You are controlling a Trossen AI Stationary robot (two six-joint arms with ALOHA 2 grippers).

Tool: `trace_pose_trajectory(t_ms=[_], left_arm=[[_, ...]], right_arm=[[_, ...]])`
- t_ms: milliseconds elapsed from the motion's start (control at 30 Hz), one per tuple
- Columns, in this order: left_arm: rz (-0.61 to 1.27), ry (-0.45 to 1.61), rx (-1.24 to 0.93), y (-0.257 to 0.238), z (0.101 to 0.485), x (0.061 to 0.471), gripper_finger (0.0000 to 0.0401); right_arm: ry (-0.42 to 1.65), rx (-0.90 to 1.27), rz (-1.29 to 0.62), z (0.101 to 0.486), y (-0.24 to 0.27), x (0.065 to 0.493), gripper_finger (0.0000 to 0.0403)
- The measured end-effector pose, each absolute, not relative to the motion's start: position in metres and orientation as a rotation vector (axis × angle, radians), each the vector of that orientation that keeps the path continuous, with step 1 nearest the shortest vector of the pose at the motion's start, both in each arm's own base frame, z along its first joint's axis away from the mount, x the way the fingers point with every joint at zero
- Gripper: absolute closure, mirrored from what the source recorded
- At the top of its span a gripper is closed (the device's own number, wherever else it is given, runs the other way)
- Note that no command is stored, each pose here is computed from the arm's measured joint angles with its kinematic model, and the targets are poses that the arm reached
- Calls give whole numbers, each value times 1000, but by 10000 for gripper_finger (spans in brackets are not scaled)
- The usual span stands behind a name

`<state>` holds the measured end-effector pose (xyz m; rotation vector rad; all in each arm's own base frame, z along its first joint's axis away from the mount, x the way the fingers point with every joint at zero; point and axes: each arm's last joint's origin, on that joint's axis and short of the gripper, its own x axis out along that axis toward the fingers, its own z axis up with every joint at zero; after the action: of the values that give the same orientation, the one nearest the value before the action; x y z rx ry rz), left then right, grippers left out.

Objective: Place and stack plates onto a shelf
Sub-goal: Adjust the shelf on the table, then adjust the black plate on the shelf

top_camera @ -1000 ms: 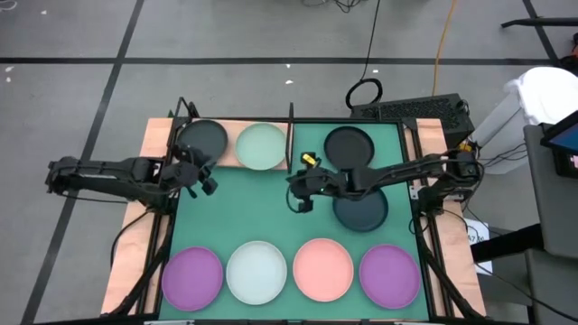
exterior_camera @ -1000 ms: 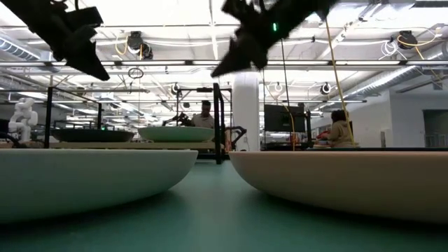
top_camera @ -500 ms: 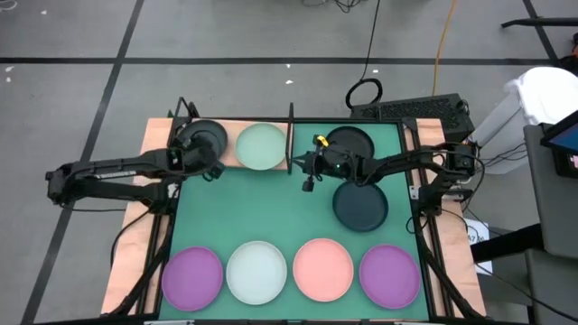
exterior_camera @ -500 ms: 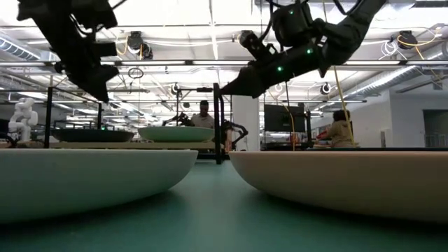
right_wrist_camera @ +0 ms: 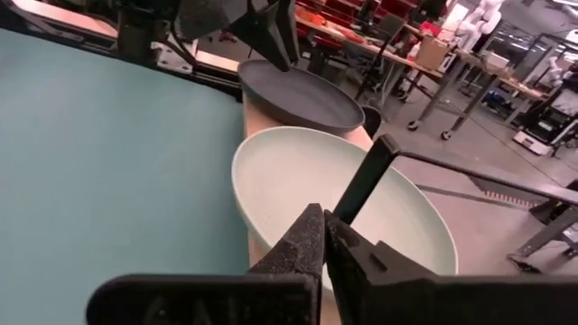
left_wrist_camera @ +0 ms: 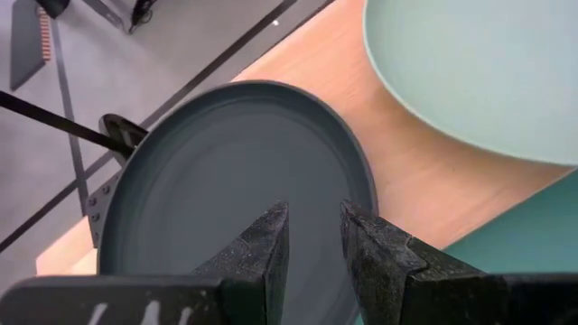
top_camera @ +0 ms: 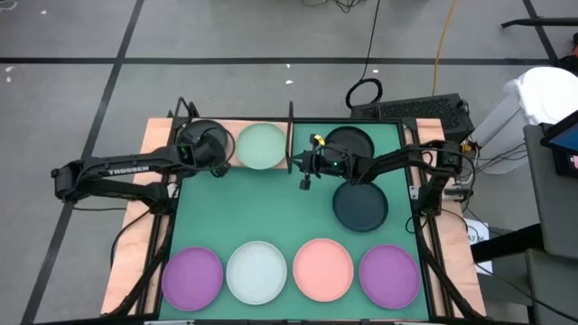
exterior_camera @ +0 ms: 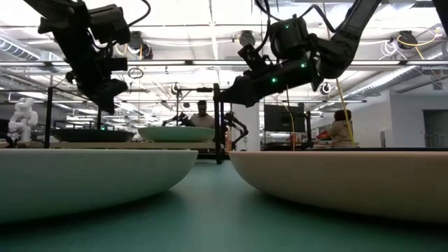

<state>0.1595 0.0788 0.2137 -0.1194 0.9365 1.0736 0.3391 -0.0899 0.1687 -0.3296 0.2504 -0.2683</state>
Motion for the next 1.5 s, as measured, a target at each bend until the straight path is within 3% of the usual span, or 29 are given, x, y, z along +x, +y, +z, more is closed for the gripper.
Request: trace_pose_trajectory(t_ms=[467,733,900,1067,1500], left_arm=[[1109,965,-141,86,213,154,293],[1163,1007,-181,97,211,144,293],[1095,1008,-323,109,210,138,293],[1012,976,-454,120,209,133,293],[1012,1027,-482,139,183,153,384]], right_arm=[[247,-361,-358,172,-96,337,403],[177,-441,-223,211,-53,332,403],[152,-407,-145,237,-24,320,403],[158,-402,-65,236,0,306,403],[121,-470,-6,228,19,294,403]])
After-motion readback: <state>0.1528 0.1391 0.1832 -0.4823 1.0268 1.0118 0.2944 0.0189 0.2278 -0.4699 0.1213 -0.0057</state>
